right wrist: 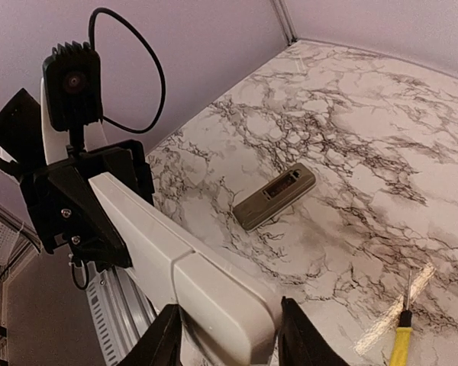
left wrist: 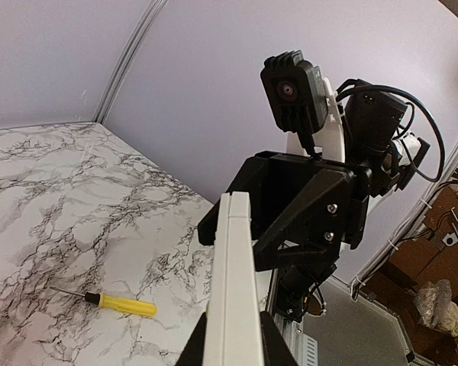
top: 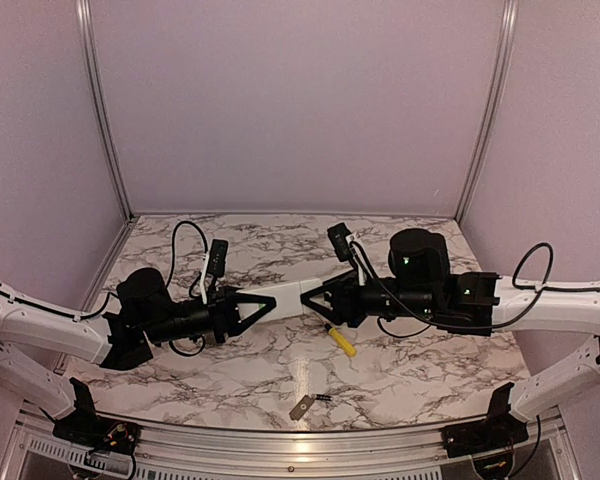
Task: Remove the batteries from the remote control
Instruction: Remove the battery cover from the remote control.
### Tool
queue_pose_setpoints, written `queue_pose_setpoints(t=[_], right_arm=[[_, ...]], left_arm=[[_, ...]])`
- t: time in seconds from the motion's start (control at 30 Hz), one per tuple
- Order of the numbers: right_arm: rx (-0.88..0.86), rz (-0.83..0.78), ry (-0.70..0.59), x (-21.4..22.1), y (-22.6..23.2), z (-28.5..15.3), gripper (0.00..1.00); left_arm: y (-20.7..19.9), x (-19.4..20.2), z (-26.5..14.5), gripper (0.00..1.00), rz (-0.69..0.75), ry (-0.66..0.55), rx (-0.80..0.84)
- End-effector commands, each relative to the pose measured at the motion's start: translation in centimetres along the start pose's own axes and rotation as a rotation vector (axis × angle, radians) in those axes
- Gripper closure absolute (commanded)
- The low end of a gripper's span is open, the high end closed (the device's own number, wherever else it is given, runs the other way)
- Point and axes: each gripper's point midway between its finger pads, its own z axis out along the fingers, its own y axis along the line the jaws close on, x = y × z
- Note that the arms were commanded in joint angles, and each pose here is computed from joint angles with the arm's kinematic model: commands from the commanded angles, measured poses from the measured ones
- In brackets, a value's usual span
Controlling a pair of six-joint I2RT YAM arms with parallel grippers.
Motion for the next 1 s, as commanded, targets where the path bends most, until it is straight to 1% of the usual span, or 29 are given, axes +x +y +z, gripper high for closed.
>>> queue_pose_setpoints(t=[0.0, 0.1, 0.47, 0.73, 0.83, 0.97], right_arm=[[-0.008, 0.004, -0.021, -1.2, 0.7, 0.1, 0.55], [-0.003, 0.007, -0.020, -1.4, 0.7, -0.2, 0.52], [0.046, 0.008, -0.012, -1.4, 0.3, -0.5, 0.51], [0.170, 0.004, -0.038, -1.8, -1.7, -1.1, 0.51], [0.176, 0.005, -0.035, -1.8, -1.8, -1.2, 0.52], [0.144, 0.006, -0.023, -1.7, -1.3, -0.9, 0.52]], left_arm=[[-1.8, -2.1, 0.4, 1.00, 0.041, -0.048, 0.049], [-1.7, -2.0, 0.4, 1.00, 0.041, -0.046, 0.045], [-1.5, -2.0, 0.5, 1.00, 0.042, -0.046, 0.037], [-1.5, -2.1, 0.4, 1.00, 0.047, -0.047, 0.034], [-1.5, -2.0, 0.4, 1.00, 0.046, -0.047, 0.031], [-1.4, -2.1, 0.5, 1.00, 0.047, -0.047, 0.029]])
